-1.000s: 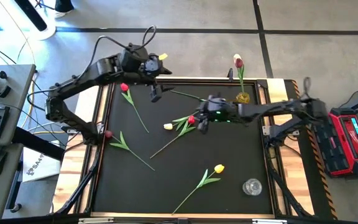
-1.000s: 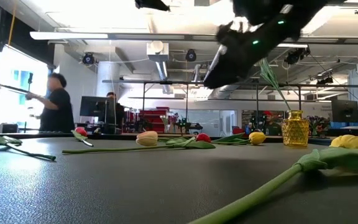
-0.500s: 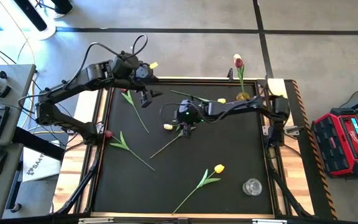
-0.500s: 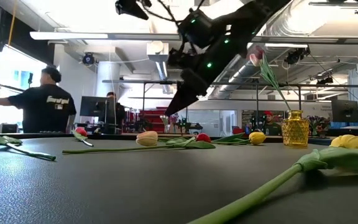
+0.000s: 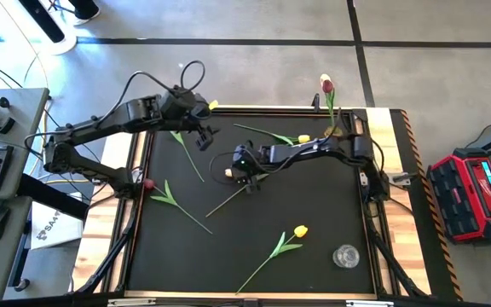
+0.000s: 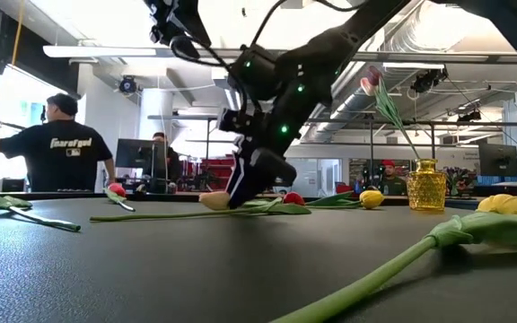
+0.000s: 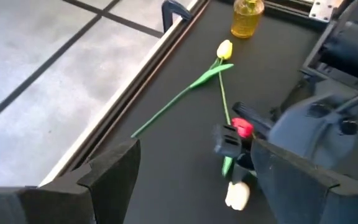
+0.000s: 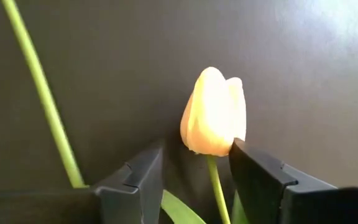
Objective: Sort flowers into vase by color
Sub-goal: Put the white flower into the yellow flower vase
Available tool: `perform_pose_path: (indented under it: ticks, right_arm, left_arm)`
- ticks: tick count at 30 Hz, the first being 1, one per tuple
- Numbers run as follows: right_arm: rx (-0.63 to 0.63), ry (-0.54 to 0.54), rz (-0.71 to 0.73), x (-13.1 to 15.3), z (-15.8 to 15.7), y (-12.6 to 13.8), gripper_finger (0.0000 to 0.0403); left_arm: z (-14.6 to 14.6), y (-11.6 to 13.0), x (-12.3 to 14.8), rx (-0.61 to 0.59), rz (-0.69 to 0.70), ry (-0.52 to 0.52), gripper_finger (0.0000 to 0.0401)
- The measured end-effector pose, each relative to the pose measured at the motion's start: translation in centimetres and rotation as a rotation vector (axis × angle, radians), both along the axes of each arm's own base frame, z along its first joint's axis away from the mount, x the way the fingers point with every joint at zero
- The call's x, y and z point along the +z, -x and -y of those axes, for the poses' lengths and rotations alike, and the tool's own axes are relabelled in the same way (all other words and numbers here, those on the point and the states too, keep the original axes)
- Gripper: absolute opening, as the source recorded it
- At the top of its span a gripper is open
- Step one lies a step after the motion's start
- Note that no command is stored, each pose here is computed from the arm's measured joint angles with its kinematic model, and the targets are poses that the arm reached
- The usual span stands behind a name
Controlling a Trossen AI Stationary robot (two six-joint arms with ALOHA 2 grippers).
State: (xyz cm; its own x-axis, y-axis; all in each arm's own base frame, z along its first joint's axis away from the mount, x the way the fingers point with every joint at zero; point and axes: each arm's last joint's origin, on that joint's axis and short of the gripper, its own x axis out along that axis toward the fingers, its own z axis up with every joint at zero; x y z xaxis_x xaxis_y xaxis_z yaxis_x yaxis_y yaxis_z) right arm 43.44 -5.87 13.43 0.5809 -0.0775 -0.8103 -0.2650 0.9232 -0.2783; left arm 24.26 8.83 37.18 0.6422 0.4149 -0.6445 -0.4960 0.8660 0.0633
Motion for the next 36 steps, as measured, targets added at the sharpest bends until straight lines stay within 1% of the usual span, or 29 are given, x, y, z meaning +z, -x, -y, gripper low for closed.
perform_pose_path:
  ticks: [7, 13, 17, 22, 26, 27, 30, 32, 34, 36]
  right_arm:
    - [-0.024, -0.017, -0.047, -0.9, 0.7, 0.4, 0.0143]
    - [-0.137, -0.100, -0.073, -0.9, 1.7, 0.9, 0.0117]
    - [-0.155, -0.103, -0.077, -0.9, 2.2, 1.0, 0.0097]
    - [-0.184, -0.104, -0.075, -0.9, 2.9, 1.1, 0.0061]
    - [-0.263, -0.142, -0.071, -0.5, 3.1, 1.1, 0.0013]
    - [-0.282, -0.158, -0.070, -0.4, 3.1, 1.1, 0.0007]
    - [-0.367, -0.252, -0.025, 0.9, 3.2, 0.6, 0.0010]
    - [-0.421, -0.301, 0.053, 2.9, 3.3, 0.0, 0.0011]
    - [-0.463, -0.320, 0.138, 4.9, 3.6, -0.2, 0.0004]
    - [-0.505, -0.325, 0.209, 6.3, 3.9, -0.2, 0.0003]
  left_arm:
    - [0.4, -0.1, 0.0, 0.022, 0.018, 0.020, 0.0293]
    - [0.7, -0.2, 0.0, 0.034, 0.028, 0.039, 0.0293]
    - [1.0, -0.3, 0.0, 0.024, 0.026, 0.038, 0.0293]
    - [1.1, -0.4, 0.0, 0.033, 0.024, 0.025, 0.0293]
    - [1.1, -0.4, 0.0, 0.031, 0.023, 0.023, 0.0293]
    - [1.1, -0.4, 0.0, 0.030, 0.020, 0.018, 0.0293]
    - [1.0, -0.3, 0.0, 0.033, 0.008, -0.011, 0.0293]
    - [1.0, -0.3, 0.0, 0.039, 0.000, -0.029, 0.0293]
    - [0.9, -0.3, 0.0, 0.041, -0.008, -0.046, 0.0293]
    - [0.9, -0.3, 0.0, 0.045, -0.012, -0.059, 0.0293]
